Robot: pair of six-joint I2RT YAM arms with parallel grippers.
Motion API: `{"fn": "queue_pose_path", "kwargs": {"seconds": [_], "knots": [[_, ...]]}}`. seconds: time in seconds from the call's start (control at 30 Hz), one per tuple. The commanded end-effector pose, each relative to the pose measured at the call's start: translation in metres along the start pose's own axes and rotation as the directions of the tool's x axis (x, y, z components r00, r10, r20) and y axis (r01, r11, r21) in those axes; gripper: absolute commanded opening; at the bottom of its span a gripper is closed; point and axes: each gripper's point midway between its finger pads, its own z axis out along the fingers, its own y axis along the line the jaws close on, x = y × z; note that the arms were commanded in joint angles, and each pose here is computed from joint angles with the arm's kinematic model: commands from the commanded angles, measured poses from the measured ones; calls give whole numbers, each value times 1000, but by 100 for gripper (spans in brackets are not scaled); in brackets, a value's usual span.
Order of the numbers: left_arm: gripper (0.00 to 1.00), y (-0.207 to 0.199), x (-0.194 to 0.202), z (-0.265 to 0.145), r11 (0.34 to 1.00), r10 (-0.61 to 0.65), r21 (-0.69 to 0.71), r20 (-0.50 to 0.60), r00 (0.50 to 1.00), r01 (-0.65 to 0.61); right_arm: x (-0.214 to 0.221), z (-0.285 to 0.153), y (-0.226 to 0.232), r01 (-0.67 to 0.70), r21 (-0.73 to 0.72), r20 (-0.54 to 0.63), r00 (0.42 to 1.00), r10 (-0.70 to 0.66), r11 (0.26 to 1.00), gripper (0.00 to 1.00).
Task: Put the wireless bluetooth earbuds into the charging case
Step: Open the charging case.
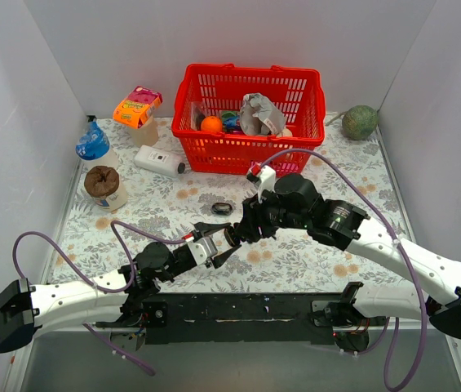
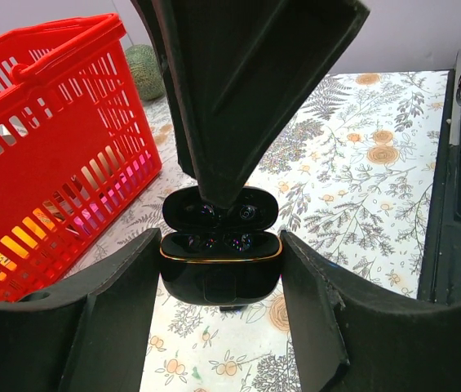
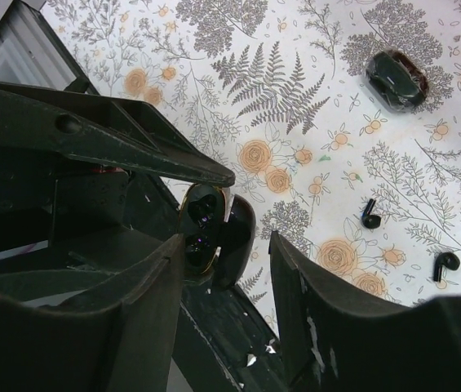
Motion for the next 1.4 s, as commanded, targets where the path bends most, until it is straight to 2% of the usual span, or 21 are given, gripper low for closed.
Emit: {"fn": "queue_pose_path", "kwargs": {"seconds": [0.0,0.23,0.7,0.8,0.9,0.93,1.0,1.07,1.13,1.17,1.23,1.27,1.37], "knots": [[0,9,-23,5,999,10,-31,50,999,-9,-2,5,2,-7,-11,7,1000,7,1000,52],[0,9,-24,6,1000,7,-31,56,998,-5,3,9,-4,-9,12,-13,1000,9,1000,42],[0,9,-24,6,999,-1,-32,61,998,3,13,13,-12,-5,42,-43,999,7,999,29],[0,8,-24,6,1000,-4,-30,60,998,6,13,11,-15,1,63,-40,999,1,998,20],[0,8,-24,6,1000,-14,-27,56,998,16,9,7,-19,14,89,-33,999,-11,996,8],[0,6,-21,6,1000,-19,-21,48,999,20,7,6,-19,25,92,-28,999,-23,995,1],[2,7,-20,7,999,-40,-32,38,998,41,4,3,-20,41,97,-21,999,-39,994,1],[20,8,-15,8,997,-57,-44,12,998,57,-5,-4,-24,76,127,-1,997,-76,989,1],[45,15,-13,9,991,-95,-90,-5,995,94,-16,-13,-21,119,127,18,992,-122,985,1],[68,17,-12,9,988,-110,-106,-10,994,109,-19,-16,-20,134,128,24,990,-139,983,1],[85,28,-14,8,974,-151,-172,-10,989,147,-23,-22,-18,185,117,20,982,-189,976,1],[98,30,-14,8,970,-160,-187,-11,987,155,-30,-28,-12,205,101,32,977,-209,974,1],[98,38,-20,8,958,-186,-226,-10,982,179,-33,-36,-5,274,63,23,961,-276,960,1]]}}
